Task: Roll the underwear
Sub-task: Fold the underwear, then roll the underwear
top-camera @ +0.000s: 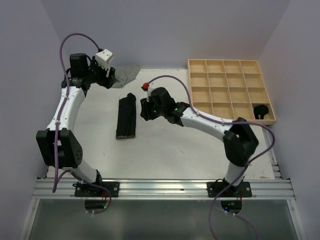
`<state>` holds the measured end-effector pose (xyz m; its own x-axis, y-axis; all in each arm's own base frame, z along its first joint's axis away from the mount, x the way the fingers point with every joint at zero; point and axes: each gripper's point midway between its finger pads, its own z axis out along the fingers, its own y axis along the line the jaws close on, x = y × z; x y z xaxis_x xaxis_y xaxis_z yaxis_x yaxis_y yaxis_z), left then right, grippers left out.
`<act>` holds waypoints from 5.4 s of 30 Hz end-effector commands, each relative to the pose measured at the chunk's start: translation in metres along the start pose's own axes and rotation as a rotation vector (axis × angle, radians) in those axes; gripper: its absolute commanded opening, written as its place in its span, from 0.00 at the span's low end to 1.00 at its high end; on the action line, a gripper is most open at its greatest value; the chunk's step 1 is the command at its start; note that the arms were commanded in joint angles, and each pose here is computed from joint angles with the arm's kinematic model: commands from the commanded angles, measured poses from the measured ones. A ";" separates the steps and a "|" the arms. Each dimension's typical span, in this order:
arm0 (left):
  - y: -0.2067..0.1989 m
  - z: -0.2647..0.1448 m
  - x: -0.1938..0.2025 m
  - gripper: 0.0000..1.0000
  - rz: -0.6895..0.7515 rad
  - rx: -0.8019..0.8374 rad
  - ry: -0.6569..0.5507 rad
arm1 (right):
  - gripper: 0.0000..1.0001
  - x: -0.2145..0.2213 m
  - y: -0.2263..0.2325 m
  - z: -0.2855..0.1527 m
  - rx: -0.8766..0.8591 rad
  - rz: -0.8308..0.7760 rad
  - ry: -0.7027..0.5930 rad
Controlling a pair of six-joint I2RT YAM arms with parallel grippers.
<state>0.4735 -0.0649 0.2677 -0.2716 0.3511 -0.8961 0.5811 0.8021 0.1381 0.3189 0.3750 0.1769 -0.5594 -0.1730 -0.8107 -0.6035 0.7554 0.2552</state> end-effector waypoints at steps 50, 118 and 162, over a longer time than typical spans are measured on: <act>-0.128 -0.095 0.249 0.57 -0.032 0.333 0.661 | 0.30 0.116 0.127 0.103 -0.266 0.516 0.136; -0.127 -0.048 0.240 0.30 0.014 0.056 0.712 | 0.34 0.143 0.073 0.135 -0.130 0.696 0.163; -0.144 -0.033 0.225 0.00 -0.003 0.145 0.661 | 0.30 0.159 0.071 0.136 -0.132 0.714 0.191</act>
<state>0.2827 -0.0741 0.0317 -0.7016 0.6238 -0.3443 0.6622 0.7493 0.0081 0.2743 0.4986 0.0260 -0.9060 0.2433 -0.3463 -0.1464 0.5876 0.7958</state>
